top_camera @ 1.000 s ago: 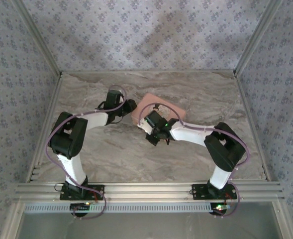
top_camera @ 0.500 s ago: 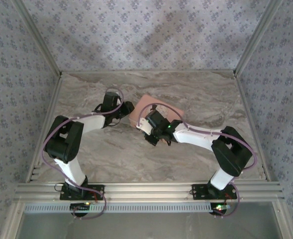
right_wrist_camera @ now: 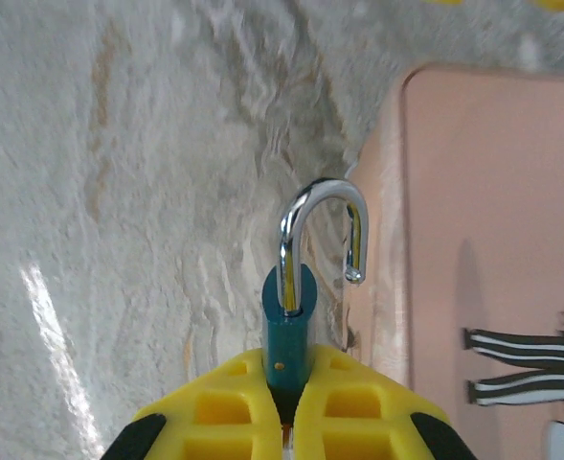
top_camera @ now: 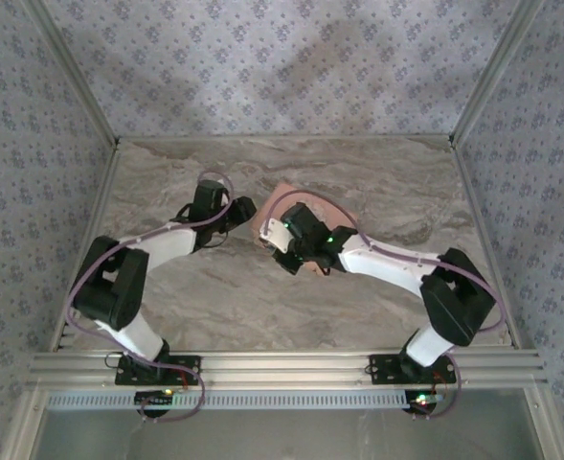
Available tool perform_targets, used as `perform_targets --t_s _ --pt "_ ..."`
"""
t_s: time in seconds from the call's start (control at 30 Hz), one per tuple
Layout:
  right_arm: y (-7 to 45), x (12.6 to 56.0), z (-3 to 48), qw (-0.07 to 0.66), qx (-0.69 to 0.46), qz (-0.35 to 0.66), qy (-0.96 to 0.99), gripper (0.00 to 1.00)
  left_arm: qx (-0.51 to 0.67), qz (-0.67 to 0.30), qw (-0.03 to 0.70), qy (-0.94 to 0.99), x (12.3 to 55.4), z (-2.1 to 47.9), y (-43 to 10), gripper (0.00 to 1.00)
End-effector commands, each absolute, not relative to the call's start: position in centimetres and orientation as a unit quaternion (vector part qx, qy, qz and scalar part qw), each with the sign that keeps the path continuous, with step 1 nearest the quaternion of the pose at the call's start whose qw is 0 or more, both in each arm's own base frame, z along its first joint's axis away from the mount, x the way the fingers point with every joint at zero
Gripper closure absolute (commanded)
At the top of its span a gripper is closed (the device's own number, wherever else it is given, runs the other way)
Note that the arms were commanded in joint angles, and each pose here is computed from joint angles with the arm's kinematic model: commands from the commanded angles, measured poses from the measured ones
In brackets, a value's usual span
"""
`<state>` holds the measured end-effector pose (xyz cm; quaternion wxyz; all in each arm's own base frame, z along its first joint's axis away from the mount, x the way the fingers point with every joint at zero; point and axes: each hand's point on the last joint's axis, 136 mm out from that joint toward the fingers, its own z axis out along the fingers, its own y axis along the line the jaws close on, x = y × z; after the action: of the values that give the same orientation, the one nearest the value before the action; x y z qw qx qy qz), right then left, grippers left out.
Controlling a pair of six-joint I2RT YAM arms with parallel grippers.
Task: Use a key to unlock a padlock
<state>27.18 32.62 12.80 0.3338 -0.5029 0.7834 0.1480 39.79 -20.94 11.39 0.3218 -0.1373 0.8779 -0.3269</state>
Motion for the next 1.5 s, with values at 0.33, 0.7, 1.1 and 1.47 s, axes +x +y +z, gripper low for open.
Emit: perform_targets --t_s 0.33,0.7,1.1,1.47 --pt "23.3 29.5 20.1 0.394 -0.277 0.181 0.858 1.0 -0.107 -0.266 0.373 0.883 35.8 15.6 -16.6 0.43" --pt "5.9 31.5 13.5 0.295 0.078 0.109 0.946 1.0 -0.1 -0.164 0.392 0.9 34.1 15.9 -12.5 0.29" --pt "1.7 35.0 6.4 0.238 0.158 0.044 0.957 1.0 -0.113 -0.148 0.381 0.906 33.9 14.5 -11.7 0.28" --pt "1.3 35.5 4.1 0.211 0.163 0.025 0.964 0.97 -0.122 -0.138 0.373 0.909 33.9 13.1 -11.0 0.26"
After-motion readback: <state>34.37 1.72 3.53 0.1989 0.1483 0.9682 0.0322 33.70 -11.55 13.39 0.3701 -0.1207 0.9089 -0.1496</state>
